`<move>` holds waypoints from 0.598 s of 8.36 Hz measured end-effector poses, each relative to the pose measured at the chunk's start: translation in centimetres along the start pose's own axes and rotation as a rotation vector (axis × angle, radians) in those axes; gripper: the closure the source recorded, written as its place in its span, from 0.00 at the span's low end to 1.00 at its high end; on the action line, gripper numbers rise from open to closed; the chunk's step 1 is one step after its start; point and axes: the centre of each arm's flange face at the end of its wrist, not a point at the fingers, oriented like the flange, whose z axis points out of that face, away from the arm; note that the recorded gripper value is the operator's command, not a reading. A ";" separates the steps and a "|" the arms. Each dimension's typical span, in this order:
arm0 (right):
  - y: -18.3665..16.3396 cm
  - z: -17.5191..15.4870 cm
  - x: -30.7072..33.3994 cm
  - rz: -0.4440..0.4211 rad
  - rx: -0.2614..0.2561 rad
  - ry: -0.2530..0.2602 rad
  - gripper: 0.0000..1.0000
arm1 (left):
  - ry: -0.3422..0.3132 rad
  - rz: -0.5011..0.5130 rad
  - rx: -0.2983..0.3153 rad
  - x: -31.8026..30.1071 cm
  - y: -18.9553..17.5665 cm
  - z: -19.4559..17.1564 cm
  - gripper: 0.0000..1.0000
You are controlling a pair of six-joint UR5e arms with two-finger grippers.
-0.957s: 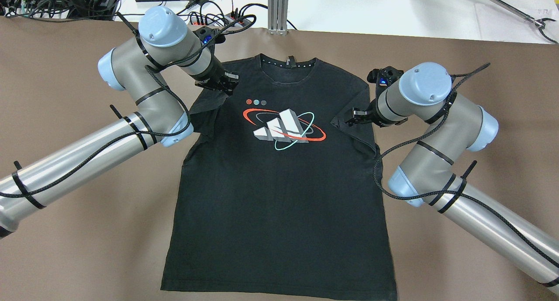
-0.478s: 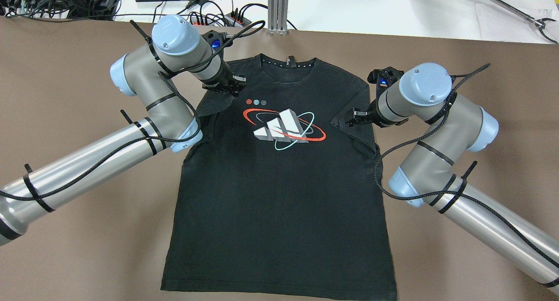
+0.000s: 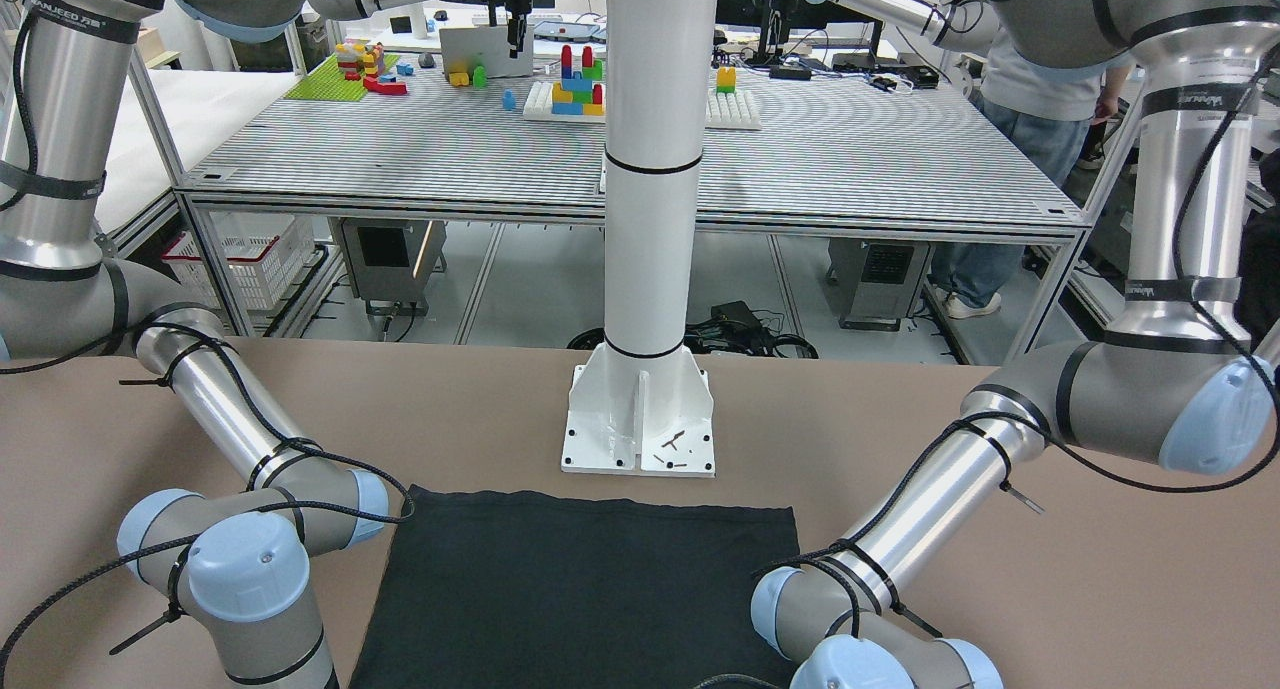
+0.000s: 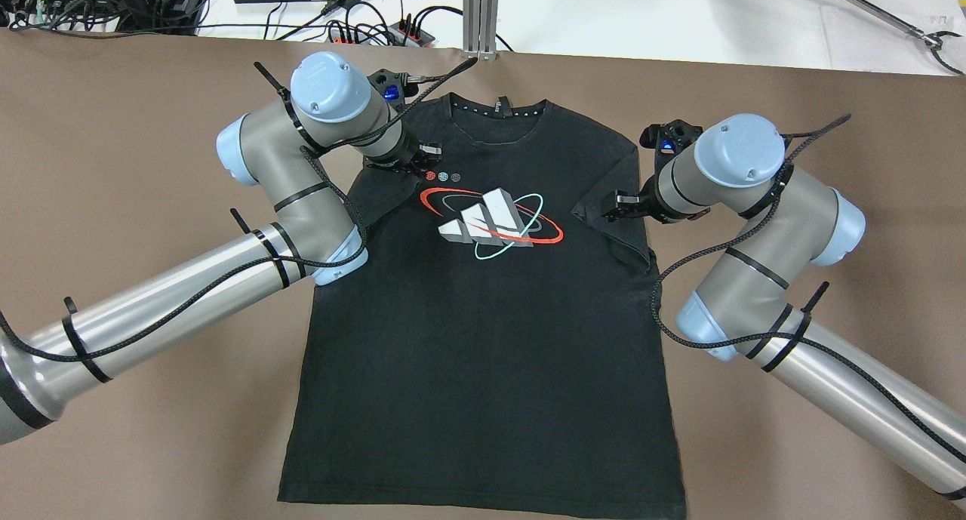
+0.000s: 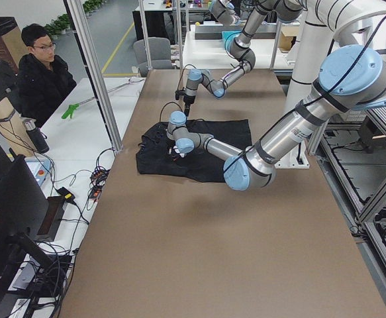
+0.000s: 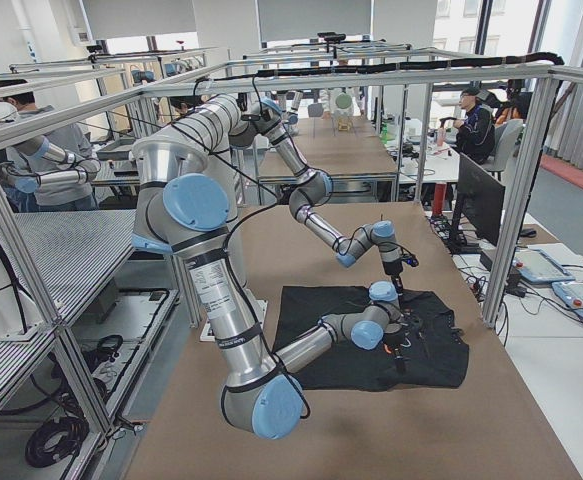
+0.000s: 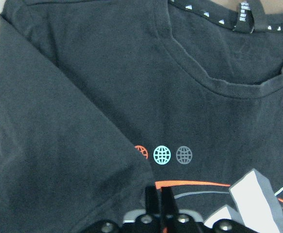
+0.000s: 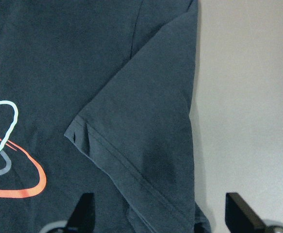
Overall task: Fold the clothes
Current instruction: 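Move the left gripper to the other sleeve while the right gripper holds position, then move both grippers down toward the shirt's hem nearest the robot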
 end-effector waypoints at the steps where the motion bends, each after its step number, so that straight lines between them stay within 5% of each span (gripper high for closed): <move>1: 0.1 0.0 0.2 0.000 -0.001 0.001 0.06 | 0.000 -0.010 0.003 0.4 0.1 0.0 0.07; 5: 0.9 -1.2 0.7 0.029 0.010 -0.007 0.06 | 0.059 -0.082 0.024 2.5 1.5 -2.5 0.07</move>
